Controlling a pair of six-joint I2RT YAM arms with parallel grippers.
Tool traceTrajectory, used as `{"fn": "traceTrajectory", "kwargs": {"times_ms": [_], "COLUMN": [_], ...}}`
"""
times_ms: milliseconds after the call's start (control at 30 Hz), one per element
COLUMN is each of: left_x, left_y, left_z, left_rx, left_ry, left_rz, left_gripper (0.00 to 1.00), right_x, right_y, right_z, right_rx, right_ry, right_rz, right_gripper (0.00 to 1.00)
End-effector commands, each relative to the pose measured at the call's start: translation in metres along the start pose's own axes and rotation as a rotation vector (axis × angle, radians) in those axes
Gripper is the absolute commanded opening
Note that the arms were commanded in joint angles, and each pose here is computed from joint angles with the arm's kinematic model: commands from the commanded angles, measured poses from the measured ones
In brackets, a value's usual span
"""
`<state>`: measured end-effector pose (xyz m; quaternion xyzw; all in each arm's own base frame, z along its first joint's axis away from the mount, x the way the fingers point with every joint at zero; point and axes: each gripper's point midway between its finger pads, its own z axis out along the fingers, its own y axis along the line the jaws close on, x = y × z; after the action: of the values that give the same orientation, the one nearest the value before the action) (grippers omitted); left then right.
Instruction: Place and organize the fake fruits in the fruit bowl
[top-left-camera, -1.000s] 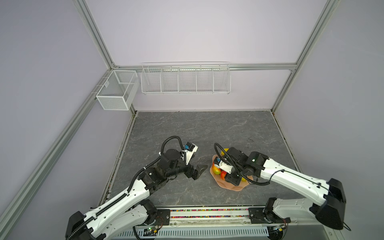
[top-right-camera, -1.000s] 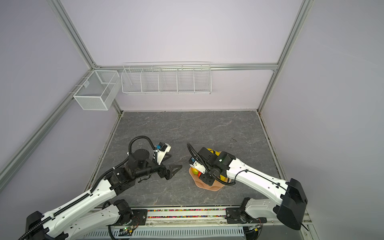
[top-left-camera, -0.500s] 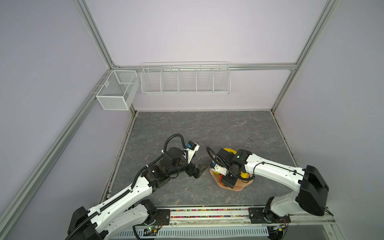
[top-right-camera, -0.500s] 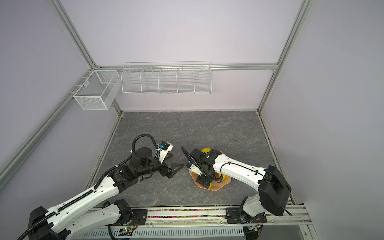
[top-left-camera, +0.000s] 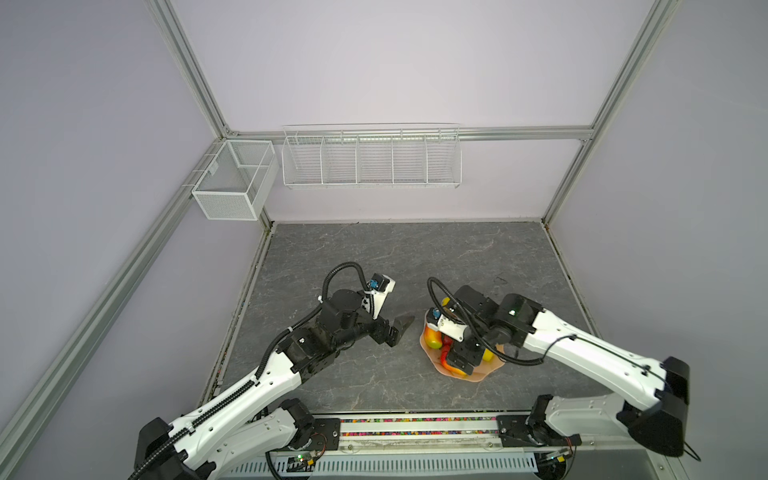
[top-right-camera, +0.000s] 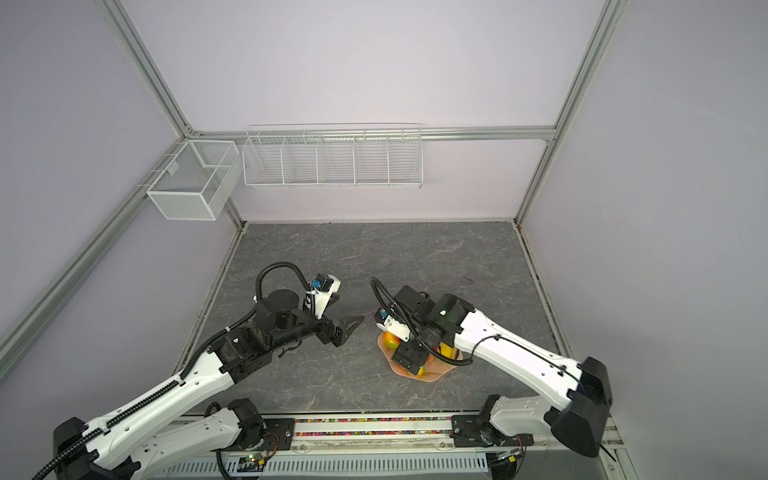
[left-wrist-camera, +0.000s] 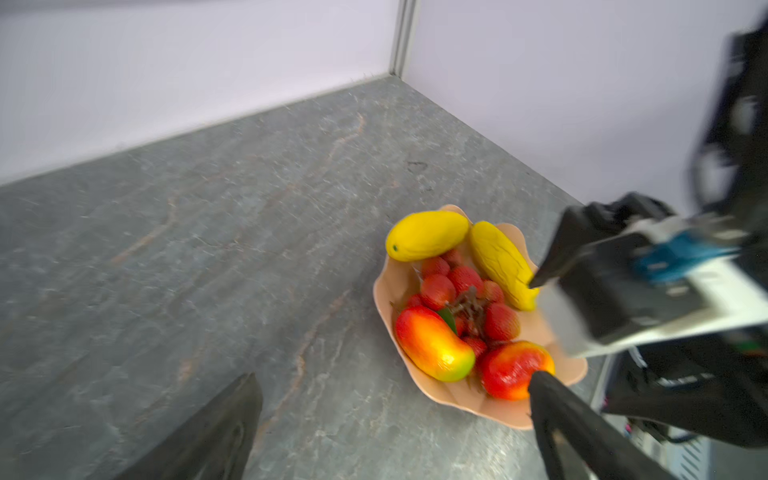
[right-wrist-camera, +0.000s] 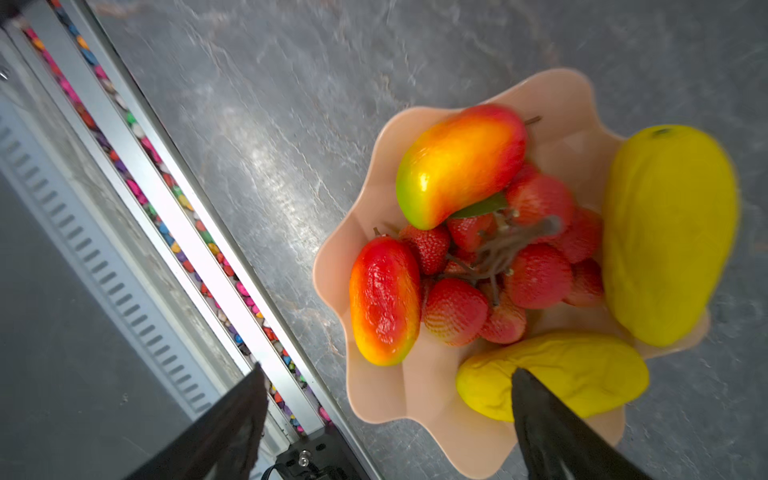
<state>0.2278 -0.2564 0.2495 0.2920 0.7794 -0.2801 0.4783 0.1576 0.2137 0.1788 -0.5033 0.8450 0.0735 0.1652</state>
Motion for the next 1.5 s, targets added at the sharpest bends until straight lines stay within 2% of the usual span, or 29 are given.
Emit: {"fn": "traceTrajectory", "kwargs": {"times_ms": [0, 33, 100, 167, 233, 333, 400, 433, 533, 600, 667, 733, 767, 833, 933, 1000, 1067, 1167, 1233, 1367, 1467], "left_x": [-0.02, -0.022, -0.021, -0.016, -0.005, 0.024, 0.045, 0.056, 0.087, 0.102, 0.11, 0.099, 0.095, 0.089, 0.1, 0.104, 0.116, 0.108, 0.109, 0.108, 0.11], "left_y": [0.064, 0.088, 0.137, 0.182, 0.223, 0.261, 0.276, 0.282, 0.3, 0.312, 0.317, 0.317, 0.316, 0.319, 0.321, 0.327, 0.326, 0.336, 0.338, 0.335, 0.337], "left_z": [-0.001, -0.001, -0.006, -0.02, -0.044, -0.076, -0.087, -0.09, -0.099, -0.101, -0.094, -0.088, -0.085, -0.078, -0.069, -0.065, -0.061, -0.057, -0.057, -0.057, -0.057], "left_rx": [-0.276, -0.356, -0.536, -0.742, -0.973, -1.252, -1.342, -1.37, -1.407, -1.382, -1.291, -1.214, -1.189, -1.167, -1.128, -1.119, -1.102, -1.122, -1.12, -1.119, -1.127], "left_ry": [-0.057, -0.072, -0.077, -0.079, -0.077, -0.045, -0.024, -0.017, 0.016, -0.023, -0.123, -0.216, -0.243, -0.253, -0.255, -0.333, -0.221, -0.254, -0.193, -0.249, -0.216], "left_rz": [-0.024, -0.065, -0.126, -0.149, -0.142, -0.085, -0.088, -0.096, -0.175, -0.261, -0.323, -0.309, -0.29, -0.216, -0.197, -0.158, -0.215, -0.187, -0.235, -0.195, -0.216], "left_gripper": [0.99, 0.99, 0.99, 0.99, 0.99, 0.99, 0.99, 0.99, 0.99, 0.99, 0.99, 0.99, 0.99, 0.99, 0.99, 0.99, 0.99, 0.99, 0.99, 0.99, 0.99], "right_x": [-0.014, -0.024, -0.044, -0.054, -0.053, -0.011, 0.031, 0.049, 0.092, 0.11, 0.116, 0.121, 0.12, 0.104, 0.1, 0.101, 0.101, 0.101, 0.101, 0.101, 0.101], "right_y": [-0.018, -0.029, -0.062, -0.1, -0.154, -0.237, -0.275, -0.287, -0.3, -0.304, -0.305, -0.309, -0.312, -0.315, -0.315, -0.313, -0.314, -0.313, -0.313, -0.313, -0.313], "right_z": [-0.033, -0.04, -0.051, -0.055, -0.056, -0.048, -0.041, -0.034, 0.0, 0.02, 0.033, 0.04, 0.042, 0.041, 0.06, 0.063, 0.063, 0.063, 0.064, 0.063, 0.064], "right_rx": [0.087, 0.137, 0.244, 0.277, 0.309, 0.397, 0.493, 0.552, 0.692, 0.755, 0.8, 0.859, 0.865, 0.834, 0.755, 0.725, 0.718, 0.718, 0.719, 0.717, 0.717], "right_ry": [-0.148, -0.205, -0.311, -0.389, -0.476, -0.564, -0.6, -0.595, -0.511, -0.493, -0.556, -0.638, -0.634, -0.654, -0.683, -0.714, -0.717, -0.712, -0.708, -0.707, -0.705], "right_rz": [-0.025, -0.011, 0.067, 0.212, 0.432, 0.793, 0.953, 0.988, 0.983, 0.984, 0.954, 0.933, 0.921, 0.836, 0.804, 0.791, 0.791, 0.791, 0.791, 0.79, 0.791], "right_gripper": [0.96, 0.9, 0.89, 0.89, 0.89, 0.89, 0.89, 0.89, 0.89, 0.89, 0.89, 0.89, 0.89, 0.89, 0.89, 0.89, 0.89, 0.88, 0.88, 0.88, 0.88]}}
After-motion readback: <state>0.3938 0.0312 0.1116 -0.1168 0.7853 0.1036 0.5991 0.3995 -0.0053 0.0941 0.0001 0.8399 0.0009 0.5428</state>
